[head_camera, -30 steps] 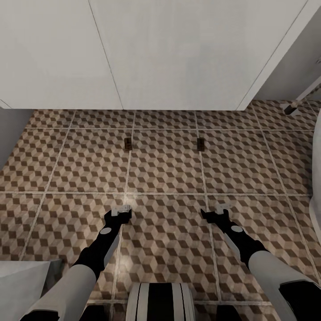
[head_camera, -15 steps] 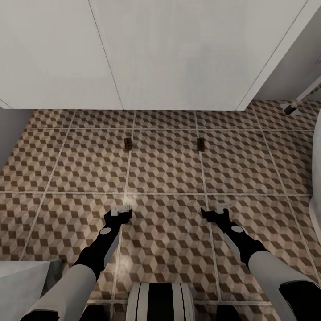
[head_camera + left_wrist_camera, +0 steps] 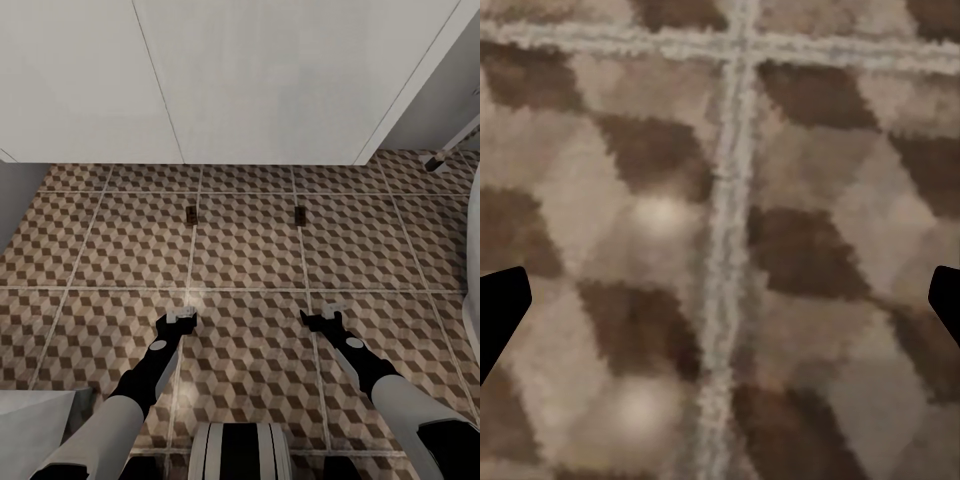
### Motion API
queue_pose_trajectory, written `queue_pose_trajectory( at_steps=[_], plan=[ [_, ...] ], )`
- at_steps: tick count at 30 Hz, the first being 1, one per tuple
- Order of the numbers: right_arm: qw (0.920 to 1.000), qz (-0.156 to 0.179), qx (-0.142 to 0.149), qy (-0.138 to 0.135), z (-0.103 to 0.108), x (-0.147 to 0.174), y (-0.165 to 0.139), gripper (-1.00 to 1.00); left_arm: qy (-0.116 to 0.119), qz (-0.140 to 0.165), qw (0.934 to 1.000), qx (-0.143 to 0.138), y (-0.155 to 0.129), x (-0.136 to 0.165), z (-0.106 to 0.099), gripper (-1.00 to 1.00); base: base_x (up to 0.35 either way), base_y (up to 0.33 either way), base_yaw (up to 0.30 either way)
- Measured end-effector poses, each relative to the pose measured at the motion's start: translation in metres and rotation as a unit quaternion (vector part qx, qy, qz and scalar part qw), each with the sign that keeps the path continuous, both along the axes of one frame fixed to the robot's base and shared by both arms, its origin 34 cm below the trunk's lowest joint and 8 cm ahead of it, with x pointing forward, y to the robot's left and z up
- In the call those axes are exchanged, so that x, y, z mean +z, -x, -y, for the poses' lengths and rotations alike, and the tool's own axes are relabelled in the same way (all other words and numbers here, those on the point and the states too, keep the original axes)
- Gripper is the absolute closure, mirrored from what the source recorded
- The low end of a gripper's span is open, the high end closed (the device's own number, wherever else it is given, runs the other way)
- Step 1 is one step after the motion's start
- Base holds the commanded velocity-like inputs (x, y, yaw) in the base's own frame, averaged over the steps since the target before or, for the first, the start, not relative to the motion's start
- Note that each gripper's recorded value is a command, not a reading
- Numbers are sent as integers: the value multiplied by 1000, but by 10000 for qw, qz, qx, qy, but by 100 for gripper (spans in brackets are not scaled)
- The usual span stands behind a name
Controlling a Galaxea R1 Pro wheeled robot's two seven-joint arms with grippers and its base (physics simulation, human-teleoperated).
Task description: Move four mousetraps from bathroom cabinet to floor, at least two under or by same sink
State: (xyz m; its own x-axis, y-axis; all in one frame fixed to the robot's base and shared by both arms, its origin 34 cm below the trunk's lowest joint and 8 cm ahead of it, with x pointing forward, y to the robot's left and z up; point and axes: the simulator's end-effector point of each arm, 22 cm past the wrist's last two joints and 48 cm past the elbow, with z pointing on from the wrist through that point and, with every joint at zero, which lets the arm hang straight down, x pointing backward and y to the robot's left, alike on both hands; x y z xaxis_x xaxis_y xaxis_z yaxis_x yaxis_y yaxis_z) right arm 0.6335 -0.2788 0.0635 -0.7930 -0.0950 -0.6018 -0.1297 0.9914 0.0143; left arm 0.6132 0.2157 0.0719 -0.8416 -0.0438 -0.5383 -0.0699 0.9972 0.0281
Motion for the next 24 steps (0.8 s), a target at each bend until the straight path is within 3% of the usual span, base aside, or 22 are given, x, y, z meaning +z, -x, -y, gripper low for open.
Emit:
queue_pose_trajectory(
  at_steps=[24],
  plan=[
    [10000, 5, 3, 2, 0, 0, 0, -100, 6, -4, 10000, 52, 0, 0, -3, -100, 0, 0, 0]
  ],
)
